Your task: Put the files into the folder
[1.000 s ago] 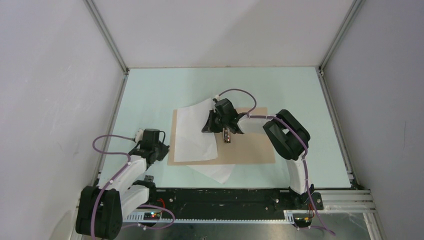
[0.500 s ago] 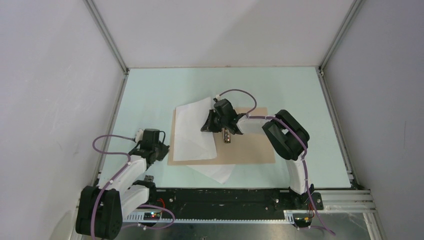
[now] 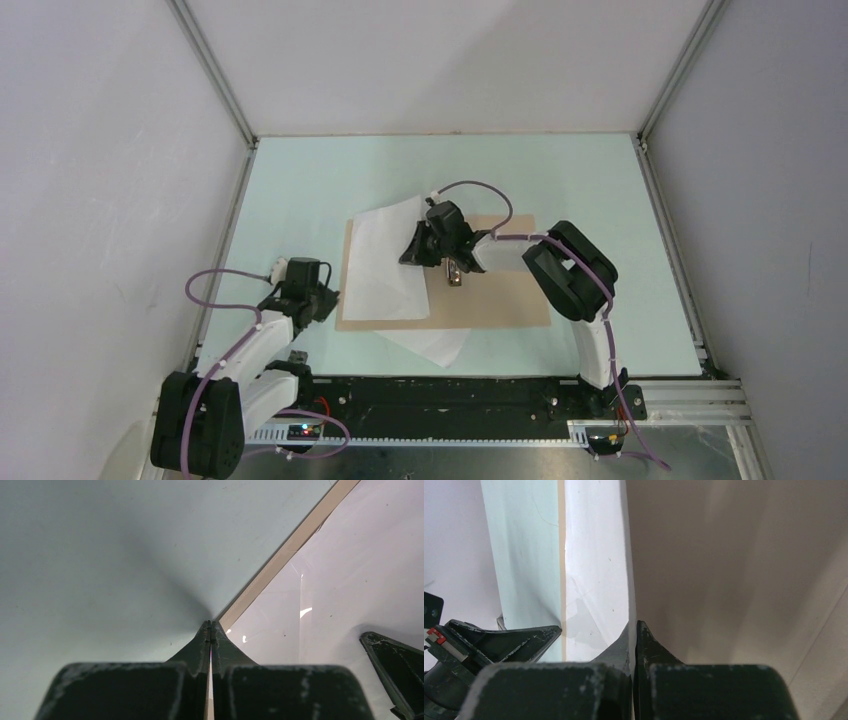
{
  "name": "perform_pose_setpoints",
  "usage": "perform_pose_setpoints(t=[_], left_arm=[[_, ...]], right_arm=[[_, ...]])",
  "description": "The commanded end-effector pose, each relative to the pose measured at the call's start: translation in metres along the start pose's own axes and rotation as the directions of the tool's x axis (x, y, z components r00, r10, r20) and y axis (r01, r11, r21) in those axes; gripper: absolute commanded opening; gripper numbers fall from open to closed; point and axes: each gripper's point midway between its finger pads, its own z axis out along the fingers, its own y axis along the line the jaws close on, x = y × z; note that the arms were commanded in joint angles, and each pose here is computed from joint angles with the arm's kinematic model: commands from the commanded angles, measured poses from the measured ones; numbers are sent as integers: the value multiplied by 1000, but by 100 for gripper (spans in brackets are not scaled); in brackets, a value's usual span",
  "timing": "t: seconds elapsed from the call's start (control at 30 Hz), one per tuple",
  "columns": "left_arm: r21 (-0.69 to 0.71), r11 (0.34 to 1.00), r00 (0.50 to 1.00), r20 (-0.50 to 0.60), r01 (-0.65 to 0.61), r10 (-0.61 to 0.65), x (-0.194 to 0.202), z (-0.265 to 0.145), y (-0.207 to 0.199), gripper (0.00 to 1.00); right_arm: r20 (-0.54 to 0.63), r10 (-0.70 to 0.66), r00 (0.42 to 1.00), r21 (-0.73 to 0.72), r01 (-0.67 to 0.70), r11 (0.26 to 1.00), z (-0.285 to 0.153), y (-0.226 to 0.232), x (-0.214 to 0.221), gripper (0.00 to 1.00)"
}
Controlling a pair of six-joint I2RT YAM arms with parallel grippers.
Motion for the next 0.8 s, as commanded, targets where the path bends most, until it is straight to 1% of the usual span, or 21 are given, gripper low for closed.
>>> perform_pose_setpoints(t=[0.0,0.77], left_arm=[[-70,997,999,-45,-20,17,15,1,21,0],[-74,997,999,-45,-24,20,16,2,19,0]], right_arm=[[22,9,1000,-13,-9,1000,7,2,2,0],[-37,-13,999,-11,13,1000,12,3,28,0]])
